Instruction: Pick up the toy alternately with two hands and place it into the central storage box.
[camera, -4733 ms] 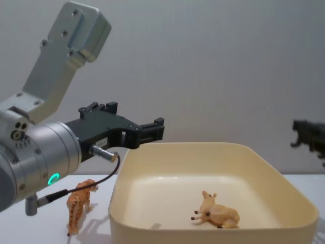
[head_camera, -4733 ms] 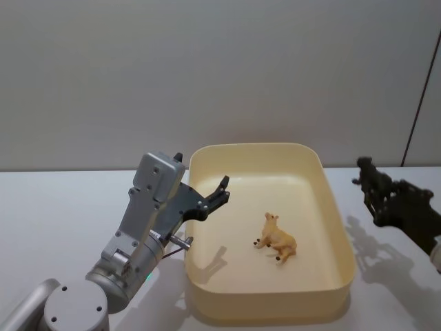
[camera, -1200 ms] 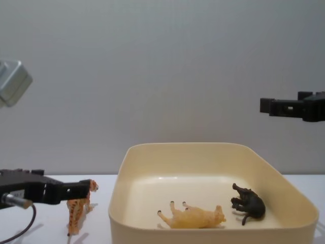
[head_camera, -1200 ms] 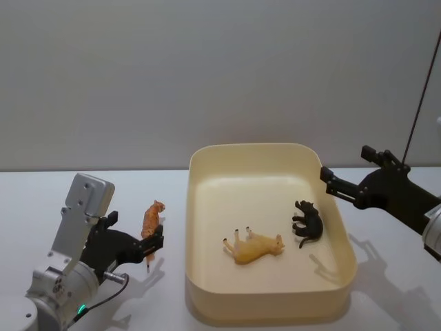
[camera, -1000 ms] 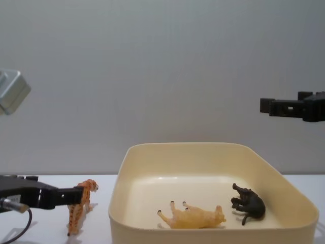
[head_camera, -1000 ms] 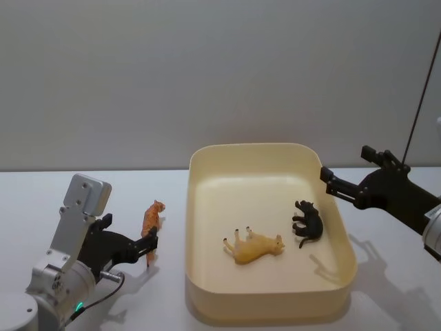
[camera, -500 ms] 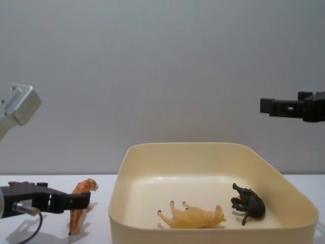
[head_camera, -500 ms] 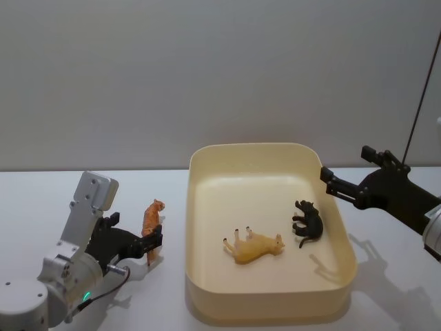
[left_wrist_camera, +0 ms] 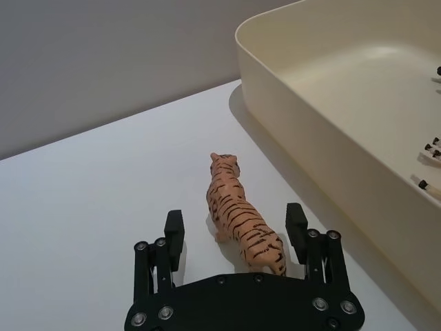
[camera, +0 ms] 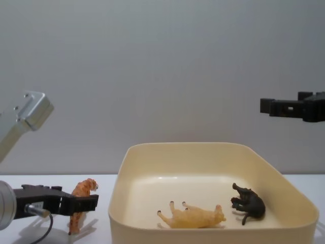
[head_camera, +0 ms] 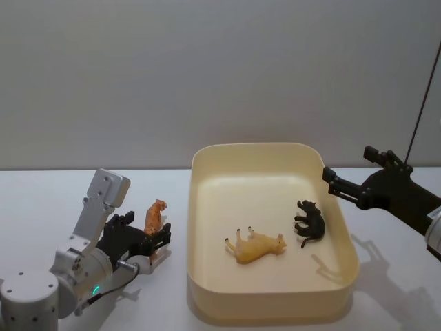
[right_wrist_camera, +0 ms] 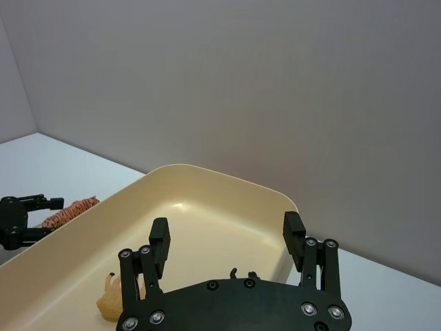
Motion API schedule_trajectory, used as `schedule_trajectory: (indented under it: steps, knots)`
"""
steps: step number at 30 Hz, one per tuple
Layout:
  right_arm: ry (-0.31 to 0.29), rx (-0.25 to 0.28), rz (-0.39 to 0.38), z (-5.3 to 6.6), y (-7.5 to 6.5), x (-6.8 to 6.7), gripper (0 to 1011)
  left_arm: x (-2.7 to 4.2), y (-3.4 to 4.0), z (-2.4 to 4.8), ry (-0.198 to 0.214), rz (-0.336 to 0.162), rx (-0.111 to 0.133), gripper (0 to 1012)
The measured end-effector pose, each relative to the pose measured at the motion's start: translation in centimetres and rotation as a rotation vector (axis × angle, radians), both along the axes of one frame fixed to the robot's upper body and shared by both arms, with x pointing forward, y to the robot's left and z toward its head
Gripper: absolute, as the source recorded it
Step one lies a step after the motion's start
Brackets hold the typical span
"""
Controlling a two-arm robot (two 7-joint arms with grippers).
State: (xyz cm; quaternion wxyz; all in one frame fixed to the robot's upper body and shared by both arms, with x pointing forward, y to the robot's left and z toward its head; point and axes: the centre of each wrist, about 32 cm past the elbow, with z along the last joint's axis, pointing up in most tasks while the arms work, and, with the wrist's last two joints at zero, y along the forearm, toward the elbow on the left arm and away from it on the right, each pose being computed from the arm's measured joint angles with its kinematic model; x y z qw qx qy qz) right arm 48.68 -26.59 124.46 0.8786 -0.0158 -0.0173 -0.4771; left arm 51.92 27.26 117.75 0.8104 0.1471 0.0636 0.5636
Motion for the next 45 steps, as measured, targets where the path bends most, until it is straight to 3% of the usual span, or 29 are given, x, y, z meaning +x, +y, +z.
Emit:
schedule_trajectory:
  steps: [9,11,19,24,32,41,45]
  knots:
    - [0.000,0.000,0.000,0.0,0.0,0.0,1001,0.39,-0.04,-0.13,0.004,-0.011,-0.002,633]
    - [0.000,0.000,0.000,0.0,0.0,0.0,1001,0.43,-0.04,-0.16,0.005,-0.012,-0.002,617]
    - [0.000,0.000,0.000,0.0,0.0,0.0,1001,0.49,-0.02,-0.14,0.000,-0.016,0.001,327]
    - [0.000,0.000,0.000,0.0,0.0,0.0,1001,0.61,0.14,0.23,-0.019,-0.023,0.013,292]
    - [0.000,0.000,0.000,0.0,0.0,0.0,1001,1.29,0.49,1.68,-0.082,-0.050,0.051,292]
    - [0.000,0.000,0.000,0.0,0.0,0.0,1001,2.75,0.74,4.40,-0.173,-0.118,0.101,292]
    - [0.000,0.000,0.000,0.0,0.0,0.0,1001,3.80,0.71,5.91,-0.214,-0.169,0.122,292]
